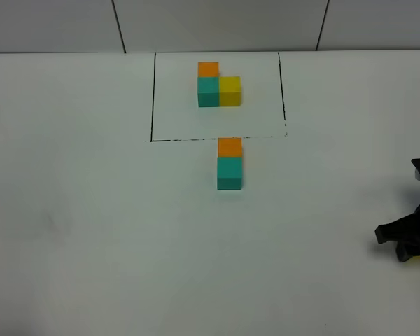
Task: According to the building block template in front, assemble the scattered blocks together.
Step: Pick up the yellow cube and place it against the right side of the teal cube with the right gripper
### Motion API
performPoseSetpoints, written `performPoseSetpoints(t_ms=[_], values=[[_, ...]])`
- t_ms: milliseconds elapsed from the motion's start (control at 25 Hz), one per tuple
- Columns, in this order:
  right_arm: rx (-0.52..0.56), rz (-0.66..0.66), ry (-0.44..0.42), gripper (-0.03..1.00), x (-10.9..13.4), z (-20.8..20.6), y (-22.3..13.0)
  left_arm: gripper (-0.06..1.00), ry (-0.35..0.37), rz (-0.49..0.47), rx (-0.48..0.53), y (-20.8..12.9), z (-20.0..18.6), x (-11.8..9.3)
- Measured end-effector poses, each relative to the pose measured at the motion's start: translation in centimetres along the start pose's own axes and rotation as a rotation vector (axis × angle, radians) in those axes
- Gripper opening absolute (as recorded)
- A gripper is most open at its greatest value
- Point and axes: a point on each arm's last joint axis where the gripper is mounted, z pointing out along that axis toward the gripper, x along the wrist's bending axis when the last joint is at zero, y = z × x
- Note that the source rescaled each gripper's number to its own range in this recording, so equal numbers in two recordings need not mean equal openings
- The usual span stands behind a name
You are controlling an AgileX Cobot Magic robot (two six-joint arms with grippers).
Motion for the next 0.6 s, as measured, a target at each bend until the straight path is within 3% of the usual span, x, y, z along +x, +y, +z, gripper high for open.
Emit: performPoseSetpoints(t_ms=[200, 280, 440, 520, 600], values=[[-0.038, -0.036, -0.019, 0.00, -0.1, -1.1, 0.4, 0.65, 0.000, 0.000, 0.000, 0.0, 0.0, 0.0], [-0.043, -0.153, -0.040, 0.00, 0.4, -2.0, 0.9, 0.65, 0.000, 0.000, 0.000, 0.0, 0.0, 0.0], [-0.015, -0.600, -0.075, 0.00, 2.7, -3.7, 2.3, 0.65, 0.000, 0.000, 0.000, 0.0, 0.0, 0.0], [-0.021, -0.897, -0.080, 0.00, 4.8, -4.7, 3.1, 0.65, 0.000, 0.000, 0.000, 0.0, 0.0, 0.0], [-0.024, -1.088, -0.079, 0.00, 6.8, -5.4, 4.1, 0.65, 0.000, 0.000, 0.000, 0.0, 0.0, 0.0]])
